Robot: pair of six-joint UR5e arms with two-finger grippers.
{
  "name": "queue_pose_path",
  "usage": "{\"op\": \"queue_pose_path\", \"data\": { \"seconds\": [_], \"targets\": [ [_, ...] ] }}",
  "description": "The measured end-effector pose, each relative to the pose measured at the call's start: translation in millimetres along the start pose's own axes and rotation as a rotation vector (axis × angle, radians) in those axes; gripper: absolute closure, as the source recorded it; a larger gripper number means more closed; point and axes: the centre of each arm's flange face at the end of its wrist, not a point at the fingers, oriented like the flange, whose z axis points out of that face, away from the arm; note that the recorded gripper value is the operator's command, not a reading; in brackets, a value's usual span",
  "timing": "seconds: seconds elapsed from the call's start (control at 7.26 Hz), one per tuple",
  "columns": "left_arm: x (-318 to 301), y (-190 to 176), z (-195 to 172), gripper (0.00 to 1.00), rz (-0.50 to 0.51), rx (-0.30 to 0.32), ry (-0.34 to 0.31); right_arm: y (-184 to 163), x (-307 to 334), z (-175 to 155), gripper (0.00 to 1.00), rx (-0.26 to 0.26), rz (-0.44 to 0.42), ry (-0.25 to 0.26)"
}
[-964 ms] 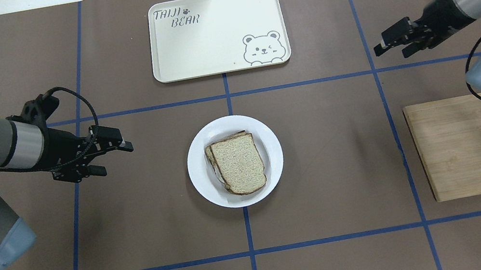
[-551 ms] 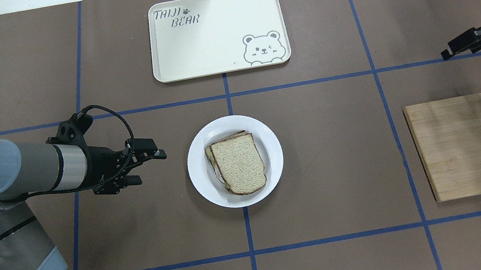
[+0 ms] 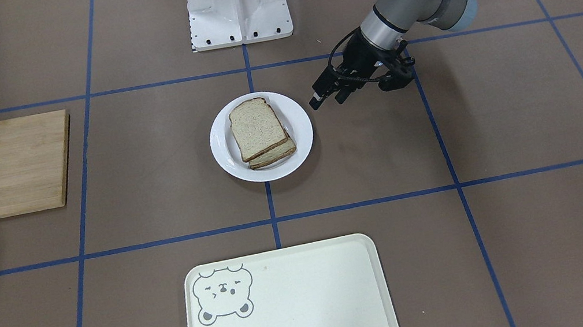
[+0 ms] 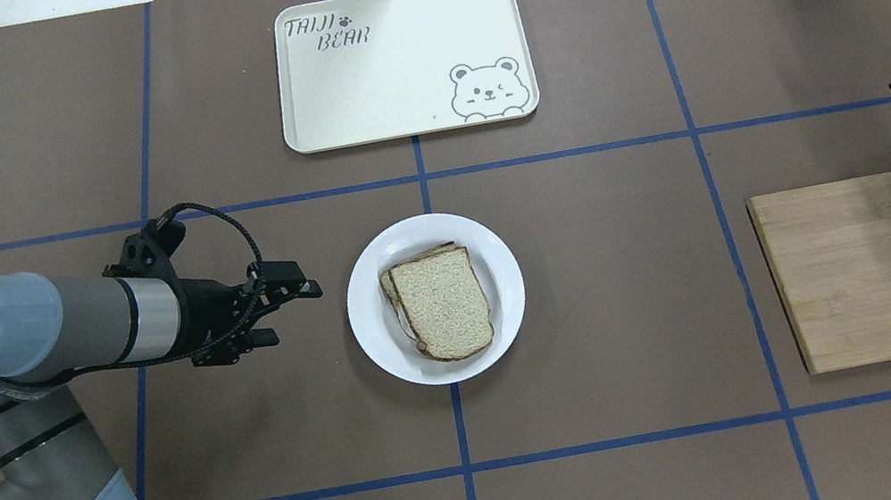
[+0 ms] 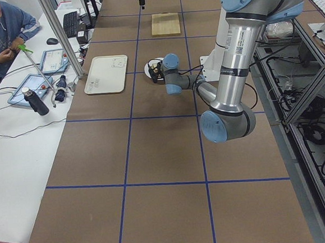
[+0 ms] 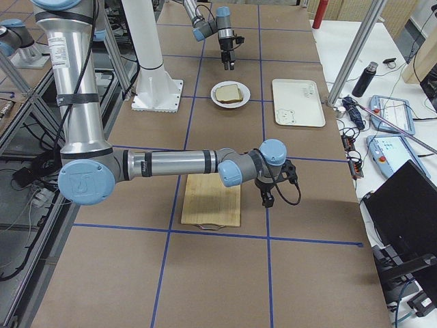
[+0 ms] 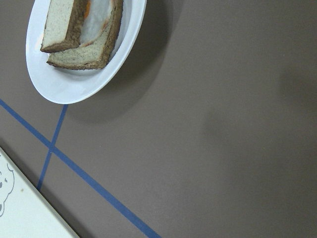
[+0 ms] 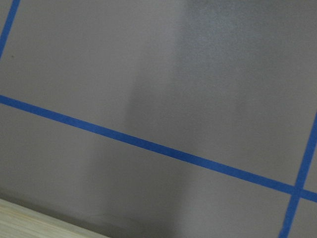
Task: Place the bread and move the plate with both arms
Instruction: 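Grip the plate rim nearest the robot with the left gripper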
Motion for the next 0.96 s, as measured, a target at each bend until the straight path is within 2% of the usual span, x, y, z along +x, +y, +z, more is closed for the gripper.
{"op": "queue_pose_path", "data": {
  "seconds": [0.28, 0.55, 0.83, 0.96],
  "targets": [
    [-10.4, 3.6, 15.2, 0.12, 0.006, 0.015, 0.062, 0.4, -0.3, -21.7, 0.01, -0.028, -0.002, 0.044],
    [-20.0, 15.8, 30.7, 0.16, 0.011, 0.02, 0.084, -0.7, -14.2, -36.5, 0.0, -0.041, -0.009, 0.072],
    [-18.8, 25.5, 45.0, 0.36, 0.012, 0.017, 0.087, -2.1, -21.9, -42.7, 0.0, -0.037, -0.018, 0.077],
    [-15.2, 29.4, 50.9, 0.4, 0.012, 0.013, 0.089, -2.6, -25.4, -45.8, 0.0, -0.034, -0.022, 0.078]
  ]
}}
